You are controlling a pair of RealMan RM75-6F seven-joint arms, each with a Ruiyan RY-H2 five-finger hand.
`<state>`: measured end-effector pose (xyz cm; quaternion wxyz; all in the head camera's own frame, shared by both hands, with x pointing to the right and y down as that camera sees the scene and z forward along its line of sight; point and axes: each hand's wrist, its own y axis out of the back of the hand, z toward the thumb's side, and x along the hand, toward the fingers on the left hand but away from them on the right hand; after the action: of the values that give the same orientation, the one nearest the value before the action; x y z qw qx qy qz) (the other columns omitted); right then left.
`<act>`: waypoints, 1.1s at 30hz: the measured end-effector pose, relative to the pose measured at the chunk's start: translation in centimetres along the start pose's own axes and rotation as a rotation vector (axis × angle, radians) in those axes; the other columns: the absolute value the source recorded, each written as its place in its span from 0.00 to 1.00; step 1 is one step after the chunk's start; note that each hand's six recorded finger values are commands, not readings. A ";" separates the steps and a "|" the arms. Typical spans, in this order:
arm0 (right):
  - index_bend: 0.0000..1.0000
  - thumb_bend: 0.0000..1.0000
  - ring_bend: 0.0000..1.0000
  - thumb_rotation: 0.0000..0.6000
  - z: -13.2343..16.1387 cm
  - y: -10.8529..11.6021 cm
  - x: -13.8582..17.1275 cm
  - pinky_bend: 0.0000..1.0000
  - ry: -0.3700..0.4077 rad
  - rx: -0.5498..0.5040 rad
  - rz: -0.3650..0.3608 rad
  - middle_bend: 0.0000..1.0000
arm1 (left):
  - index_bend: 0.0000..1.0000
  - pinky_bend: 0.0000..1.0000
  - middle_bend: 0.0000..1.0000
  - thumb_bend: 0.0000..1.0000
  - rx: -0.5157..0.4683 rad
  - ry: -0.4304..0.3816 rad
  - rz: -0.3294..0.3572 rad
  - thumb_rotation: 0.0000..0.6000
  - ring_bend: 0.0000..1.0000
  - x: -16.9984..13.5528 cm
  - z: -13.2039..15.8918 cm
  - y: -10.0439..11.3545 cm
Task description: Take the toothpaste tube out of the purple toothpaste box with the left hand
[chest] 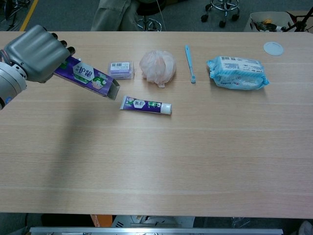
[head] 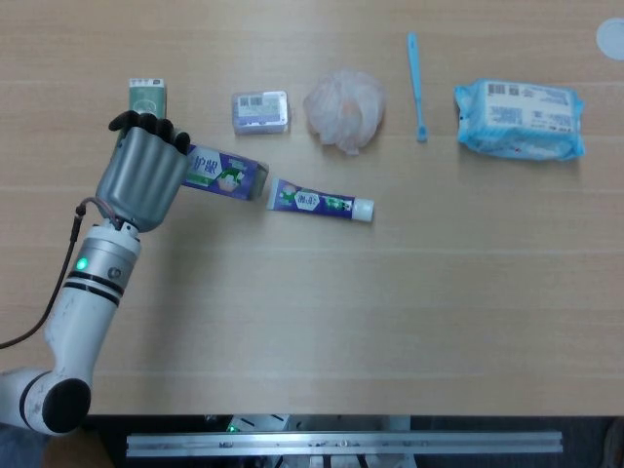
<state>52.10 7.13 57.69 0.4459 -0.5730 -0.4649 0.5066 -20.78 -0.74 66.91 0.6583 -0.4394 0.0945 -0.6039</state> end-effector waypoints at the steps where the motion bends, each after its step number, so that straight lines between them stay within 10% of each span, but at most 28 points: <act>1: 0.32 0.21 0.42 1.00 0.0 0.0 0.0 0.41 0.001 0.000 0.000 0.41 | 0.36 0.42 0.42 0.33 -0.005 -0.001 -0.001 1.00 0.32 0.0 0.0 0.0; 9: 0.32 0.21 0.43 1.00 0.3 -0.3 -0.2 0.41 0.005 0.001 0.013 0.41 | 0.36 0.41 0.43 0.33 -0.125 -0.018 0.004 1.00 0.32 -0.1 -0.1 -0.2; 25: 0.32 0.21 0.43 1.00 1.1 -0.1 0.0 0.41 0.008 0.009 0.013 0.41 | 0.36 0.41 0.42 0.32 -0.700 -0.088 -0.043 1.00 0.31 -1.3 0.0 -4.1; 33: 0.32 0.21 0.43 1.00 1.3 0.1 0.1 0.41 0.005 0.018 0.013 0.41 | 0.33 0.36 0.39 0.32 -0.675 -0.147 -0.194 1.00 0.29 -1.8 2.3 -8.9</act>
<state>50.87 7.29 57.45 0.4487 -0.5734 -0.4554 0.5123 -26.04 2.92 73.72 0.4208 -0.6814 0.1989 -0.5649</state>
